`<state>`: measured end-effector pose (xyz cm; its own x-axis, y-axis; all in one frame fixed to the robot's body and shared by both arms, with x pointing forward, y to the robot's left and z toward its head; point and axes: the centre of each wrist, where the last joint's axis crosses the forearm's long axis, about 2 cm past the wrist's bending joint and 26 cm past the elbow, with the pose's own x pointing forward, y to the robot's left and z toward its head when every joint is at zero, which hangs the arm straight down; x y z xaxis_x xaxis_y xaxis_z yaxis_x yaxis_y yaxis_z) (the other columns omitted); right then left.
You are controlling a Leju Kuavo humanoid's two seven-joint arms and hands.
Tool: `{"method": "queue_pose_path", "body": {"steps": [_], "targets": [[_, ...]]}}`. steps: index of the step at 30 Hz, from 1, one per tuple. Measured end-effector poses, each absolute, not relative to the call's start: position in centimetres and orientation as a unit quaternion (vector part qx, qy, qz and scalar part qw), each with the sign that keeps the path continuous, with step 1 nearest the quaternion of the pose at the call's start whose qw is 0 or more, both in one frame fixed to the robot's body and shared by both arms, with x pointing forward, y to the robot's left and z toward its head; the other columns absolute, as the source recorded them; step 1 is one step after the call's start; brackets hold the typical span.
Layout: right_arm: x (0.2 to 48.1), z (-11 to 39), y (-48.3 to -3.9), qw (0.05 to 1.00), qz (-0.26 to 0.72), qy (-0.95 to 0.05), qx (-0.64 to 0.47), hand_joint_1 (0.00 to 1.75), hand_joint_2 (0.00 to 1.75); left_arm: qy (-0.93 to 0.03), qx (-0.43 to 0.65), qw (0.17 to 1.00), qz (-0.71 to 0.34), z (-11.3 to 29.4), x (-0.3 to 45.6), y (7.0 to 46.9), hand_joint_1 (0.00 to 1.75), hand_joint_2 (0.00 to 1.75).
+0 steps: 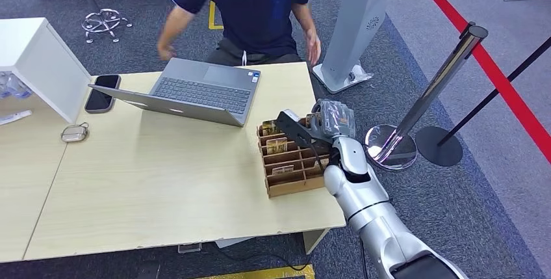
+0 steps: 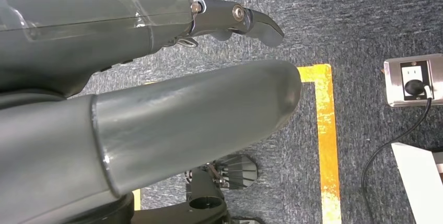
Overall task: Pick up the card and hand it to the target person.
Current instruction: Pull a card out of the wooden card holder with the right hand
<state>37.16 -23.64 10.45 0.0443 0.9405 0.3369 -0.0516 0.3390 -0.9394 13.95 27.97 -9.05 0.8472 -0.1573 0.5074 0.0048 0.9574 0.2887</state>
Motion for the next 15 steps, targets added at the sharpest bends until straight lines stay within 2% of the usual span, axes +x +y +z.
{"method": "queue_pose_path", "body": {"steps": [15], "targets": [[37.11, 10.34, -23.66, 0.600, 0.407, -0.562, -0.398, 1.43, 1.75, -0.273, 0.140, 0.951, -0.043, -9.05, 13.94, 27.97, 0.00, 0.00]]}}
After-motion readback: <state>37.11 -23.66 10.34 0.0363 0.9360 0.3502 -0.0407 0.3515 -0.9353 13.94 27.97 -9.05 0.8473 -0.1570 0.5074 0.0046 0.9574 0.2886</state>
